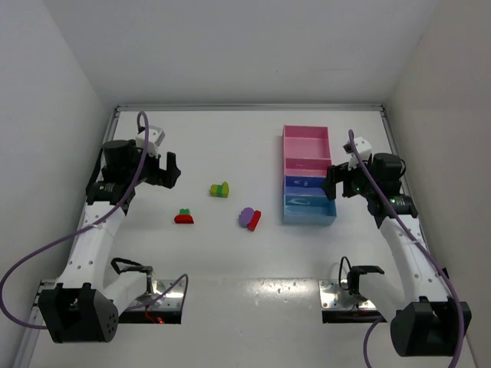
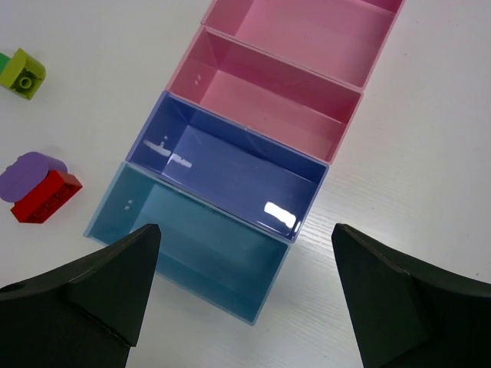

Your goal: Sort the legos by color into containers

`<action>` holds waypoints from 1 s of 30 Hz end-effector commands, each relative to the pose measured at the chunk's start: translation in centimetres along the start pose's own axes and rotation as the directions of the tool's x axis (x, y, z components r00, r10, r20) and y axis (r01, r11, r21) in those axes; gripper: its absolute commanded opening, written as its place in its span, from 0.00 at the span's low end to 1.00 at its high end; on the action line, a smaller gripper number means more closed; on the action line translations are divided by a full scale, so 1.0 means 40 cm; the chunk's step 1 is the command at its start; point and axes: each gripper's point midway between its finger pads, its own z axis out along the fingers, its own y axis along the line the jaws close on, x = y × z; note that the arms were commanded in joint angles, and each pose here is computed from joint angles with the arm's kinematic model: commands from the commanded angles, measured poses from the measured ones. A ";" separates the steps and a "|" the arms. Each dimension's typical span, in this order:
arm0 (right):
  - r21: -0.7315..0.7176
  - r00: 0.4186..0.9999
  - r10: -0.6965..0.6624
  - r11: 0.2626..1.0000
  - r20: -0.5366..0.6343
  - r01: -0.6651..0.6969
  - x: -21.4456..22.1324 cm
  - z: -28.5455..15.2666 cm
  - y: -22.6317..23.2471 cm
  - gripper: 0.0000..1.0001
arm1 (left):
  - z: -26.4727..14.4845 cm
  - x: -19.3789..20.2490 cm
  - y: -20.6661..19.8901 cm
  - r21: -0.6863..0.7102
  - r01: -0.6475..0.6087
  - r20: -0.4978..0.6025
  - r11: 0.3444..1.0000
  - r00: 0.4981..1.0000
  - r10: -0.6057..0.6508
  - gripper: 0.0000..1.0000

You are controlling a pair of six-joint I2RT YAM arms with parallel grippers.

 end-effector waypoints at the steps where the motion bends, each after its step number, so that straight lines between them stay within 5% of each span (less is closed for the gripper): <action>1: -0.050 0.999 -0.001 0.999 0.052 0.004 -0.029 -0.004 0.027 0.94 | -0.019 -0.025 -0.019 0.042 -0.050 0.032 0.998 0.998 0.049 1.00; 10: -0.127 0.998 -0.043 0.991 0.053 0.049 -0.001 -0.014 0.065 0.94 | 0.013 0.034 -0.161 0.347 -0.218 -0.016 0.912 0.971 0.238 0.99; 17: -0.143 0.998 -0.044 0.989 0.039 0.050 0.015 -0.008 0.070 0.94 | 0.087 0.088 -0.217 0.488 -0.482 0.058 0.727 0.850 0.524 0.91; 23: -0.158 0.999 -0.042 0.987 0.014 0.044 0.036 0.002 0.073 0.94 | 0.156 0.120 -0.274 0.599 -0.533 0.110 0.598 0.794 0.598 0.91; 30: -0.162 0.999 -0.043 0.986 -0.004 0.042 0.041 0.013 0.069 0.94 | 0.240 0.196 -0.269 0.656 -0.526 0.063 0.542 0.753 0.655 0.91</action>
